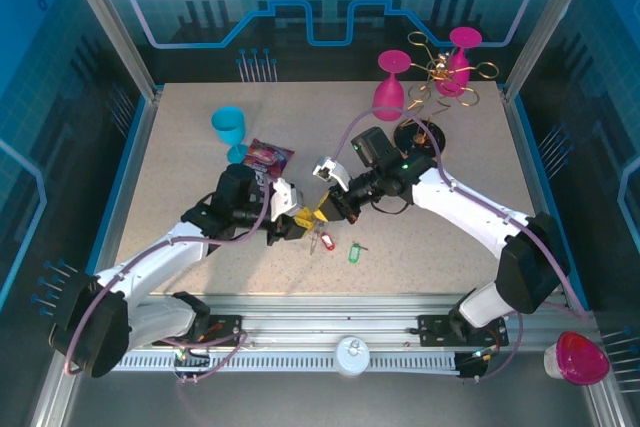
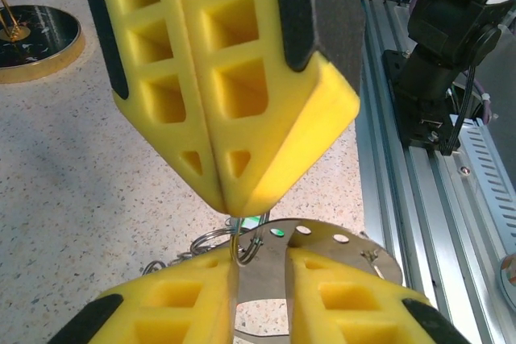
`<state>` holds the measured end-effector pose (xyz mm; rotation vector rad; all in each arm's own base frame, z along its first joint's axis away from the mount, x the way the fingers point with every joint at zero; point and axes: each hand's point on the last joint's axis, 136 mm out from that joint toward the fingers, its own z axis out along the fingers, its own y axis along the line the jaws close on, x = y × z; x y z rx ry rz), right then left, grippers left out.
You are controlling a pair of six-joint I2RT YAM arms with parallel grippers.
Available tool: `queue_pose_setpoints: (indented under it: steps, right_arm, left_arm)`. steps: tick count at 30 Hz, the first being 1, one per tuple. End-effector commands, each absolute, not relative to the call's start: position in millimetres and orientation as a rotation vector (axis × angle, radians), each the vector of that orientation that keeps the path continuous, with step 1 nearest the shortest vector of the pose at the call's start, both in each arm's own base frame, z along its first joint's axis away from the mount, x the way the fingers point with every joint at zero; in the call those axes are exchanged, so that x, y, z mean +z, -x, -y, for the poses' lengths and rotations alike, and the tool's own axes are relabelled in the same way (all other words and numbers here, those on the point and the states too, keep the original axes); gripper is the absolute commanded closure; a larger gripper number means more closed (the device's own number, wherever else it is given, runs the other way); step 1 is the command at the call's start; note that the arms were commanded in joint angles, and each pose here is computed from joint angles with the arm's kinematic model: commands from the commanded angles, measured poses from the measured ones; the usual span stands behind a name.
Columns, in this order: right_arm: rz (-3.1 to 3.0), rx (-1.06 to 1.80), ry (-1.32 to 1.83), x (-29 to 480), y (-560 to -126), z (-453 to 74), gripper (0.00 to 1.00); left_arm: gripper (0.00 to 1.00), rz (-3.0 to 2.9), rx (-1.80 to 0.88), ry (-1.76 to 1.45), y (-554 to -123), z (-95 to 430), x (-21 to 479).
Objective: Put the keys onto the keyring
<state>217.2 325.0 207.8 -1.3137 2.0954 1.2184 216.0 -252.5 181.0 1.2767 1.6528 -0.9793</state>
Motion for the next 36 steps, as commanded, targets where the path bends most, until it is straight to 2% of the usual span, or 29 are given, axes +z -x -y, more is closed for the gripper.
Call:
queue_pose_setpoints:
  steps: [1,7,11,14,15,16,17,20,23,29,36]
  right_arm:
    - [-2.036,1.264,1.350,213,-212,-332,1.00]
    - [-2.041,1.276,1.374,209,-208,-338,1.00]
    - [-2.047,1.274,1.381,208,-208,-338,1.00]
    - [-2.052,1.236,1.331,212,-217,-334,1.00]
    - [-2.062,1.215,1.285,215,-224,-330,0.92]
    - [-2.070,1.187,1.242,217,-232,-324,0.76]
    - [-2.068,1.144,1.196,219,-239,-316,0.64]
    - [-1.990,0.941,1.137,220,-252,-294,0.55]
    - [-1.856,0.757,1.201,213,-248,-283,0.54]
    - [-1.471,0.529,1.452,201,-211,-295,0.62]
    - [-1.395,0.374,1.506,202,-214,-311,0.68]
  left_arm:
    - [0.80,-1.580,-1.021,-1.317,-209,258,188]
    - [0.89,-1.571,-1.031,-1.322,-208,259,189]
    - [1.00,-1.560,-1.030,-1.327,-207,259,190]
    - [1.00,-1.558,-1.025,-1.334,-207,259,189]
    - [1.00,-1.560,-1.012,-1.338,-207,258,188]
    - [1.00,-1.558,-0.996,-1.341,-208,258,187]
    - [1.00,-1.549,-0.974,-1.346,-208,257,186]
    - [1.00,-1.483,-0.889,-1.369,-207,258,184]
    - [1.00,-1.428,-0.800,-1.380,-209,258,183]
    - [1.00,-1.362,-0.702,-1.392,-208,257,187]
    - [1.00,-1.348,-0.695,-1.417,-203,258,185]
